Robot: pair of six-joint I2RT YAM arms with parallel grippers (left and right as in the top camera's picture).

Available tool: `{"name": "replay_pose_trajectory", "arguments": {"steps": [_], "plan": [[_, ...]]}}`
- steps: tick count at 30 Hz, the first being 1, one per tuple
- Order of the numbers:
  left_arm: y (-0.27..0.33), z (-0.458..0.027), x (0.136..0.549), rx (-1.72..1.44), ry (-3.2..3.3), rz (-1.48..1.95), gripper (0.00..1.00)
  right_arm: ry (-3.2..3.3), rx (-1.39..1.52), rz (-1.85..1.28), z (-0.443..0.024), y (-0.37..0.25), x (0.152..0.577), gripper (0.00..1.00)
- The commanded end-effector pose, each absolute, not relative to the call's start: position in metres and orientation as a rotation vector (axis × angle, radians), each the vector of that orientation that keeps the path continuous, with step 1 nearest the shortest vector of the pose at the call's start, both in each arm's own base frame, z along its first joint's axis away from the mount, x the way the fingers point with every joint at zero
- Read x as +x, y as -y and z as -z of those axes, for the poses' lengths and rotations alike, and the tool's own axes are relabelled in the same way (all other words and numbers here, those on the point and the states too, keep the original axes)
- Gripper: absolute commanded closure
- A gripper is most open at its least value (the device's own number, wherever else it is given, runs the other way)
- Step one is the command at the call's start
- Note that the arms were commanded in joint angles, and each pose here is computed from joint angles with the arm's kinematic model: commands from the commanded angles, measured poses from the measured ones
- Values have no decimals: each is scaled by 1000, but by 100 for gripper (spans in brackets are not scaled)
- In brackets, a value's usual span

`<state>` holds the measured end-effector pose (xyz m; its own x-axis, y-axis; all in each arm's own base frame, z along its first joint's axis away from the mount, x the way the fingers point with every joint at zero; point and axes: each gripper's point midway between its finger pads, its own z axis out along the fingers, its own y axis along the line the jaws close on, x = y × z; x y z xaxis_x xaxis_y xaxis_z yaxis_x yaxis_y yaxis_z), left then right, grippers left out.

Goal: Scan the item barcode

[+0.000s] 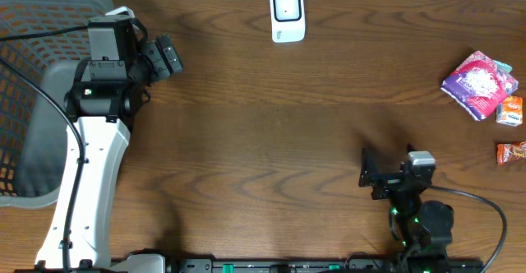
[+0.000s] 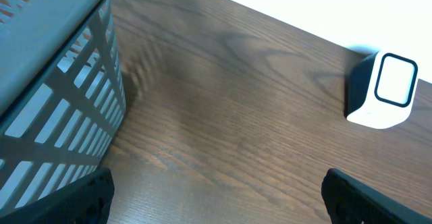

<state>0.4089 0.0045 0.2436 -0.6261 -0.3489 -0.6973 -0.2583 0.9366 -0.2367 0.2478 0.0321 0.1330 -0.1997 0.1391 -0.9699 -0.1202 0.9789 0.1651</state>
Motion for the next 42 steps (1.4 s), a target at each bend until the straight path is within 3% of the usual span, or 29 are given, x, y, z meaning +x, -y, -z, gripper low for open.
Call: {"name": "replay_pose_trajectory", "arguments": {"steps": [1,42], "plan": [[-6,-247,411,-431,-2270,140,2,-1676,46,-209,-151,-23,246,1],[-6,-247,411,-431,-2270,140,2,-1641,89,-132,-158,-4,246,1]]}}
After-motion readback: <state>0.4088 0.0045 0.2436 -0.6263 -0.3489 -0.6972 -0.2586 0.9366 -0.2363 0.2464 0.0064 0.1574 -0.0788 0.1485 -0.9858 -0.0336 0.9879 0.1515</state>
